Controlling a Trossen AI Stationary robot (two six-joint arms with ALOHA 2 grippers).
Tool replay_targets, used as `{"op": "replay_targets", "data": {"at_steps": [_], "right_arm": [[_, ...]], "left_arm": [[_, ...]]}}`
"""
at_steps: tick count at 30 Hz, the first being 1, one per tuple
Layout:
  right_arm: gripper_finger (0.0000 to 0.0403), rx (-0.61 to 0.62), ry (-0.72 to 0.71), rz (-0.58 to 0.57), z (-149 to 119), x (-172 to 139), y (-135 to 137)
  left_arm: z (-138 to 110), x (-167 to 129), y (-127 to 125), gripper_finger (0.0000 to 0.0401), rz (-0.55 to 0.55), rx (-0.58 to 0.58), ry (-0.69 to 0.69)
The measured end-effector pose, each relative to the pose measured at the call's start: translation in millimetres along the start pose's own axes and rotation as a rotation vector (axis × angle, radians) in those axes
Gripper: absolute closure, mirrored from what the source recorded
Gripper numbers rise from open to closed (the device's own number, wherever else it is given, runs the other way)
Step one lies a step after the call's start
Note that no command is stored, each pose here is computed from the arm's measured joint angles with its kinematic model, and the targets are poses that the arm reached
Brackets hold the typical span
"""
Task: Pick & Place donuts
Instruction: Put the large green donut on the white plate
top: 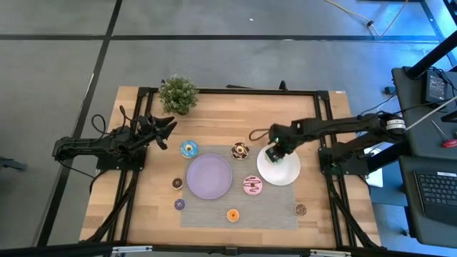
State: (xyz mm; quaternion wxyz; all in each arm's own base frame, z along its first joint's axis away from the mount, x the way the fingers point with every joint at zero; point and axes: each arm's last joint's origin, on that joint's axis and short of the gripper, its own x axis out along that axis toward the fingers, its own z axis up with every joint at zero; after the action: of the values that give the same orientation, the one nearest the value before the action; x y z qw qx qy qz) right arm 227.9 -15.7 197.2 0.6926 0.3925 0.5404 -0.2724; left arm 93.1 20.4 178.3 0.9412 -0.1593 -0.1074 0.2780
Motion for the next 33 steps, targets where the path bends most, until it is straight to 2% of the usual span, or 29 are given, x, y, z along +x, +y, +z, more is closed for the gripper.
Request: {"op": "replay_targets", "data": {"at_steps": [6,14,24,33], "right_arm": [[0.0306,0.03,0.022,-0.047,-14.5,11.8,-4.5],[0.03,0.031,0.031,-0.089,-20.1,20.5,-13.2],[0.0232,0.053,0.037,-0.108,-24.2,27.9,-20.2],[0.0187,0.055,0.037,-0.108,-23.9,28.1,-20.6]], "left_arm": [[0.0,0.0,0.0,0.0244,0.0,0.001,0.0],[0.0,0.0,0.0,0.0244,0.0,0.0,0.0],[0.0,0.0,0.0,0.0244,0.0,0.0,0.0],[0.0,0.0,0.0,0.0244,0.0,0.001,0.0]]}}
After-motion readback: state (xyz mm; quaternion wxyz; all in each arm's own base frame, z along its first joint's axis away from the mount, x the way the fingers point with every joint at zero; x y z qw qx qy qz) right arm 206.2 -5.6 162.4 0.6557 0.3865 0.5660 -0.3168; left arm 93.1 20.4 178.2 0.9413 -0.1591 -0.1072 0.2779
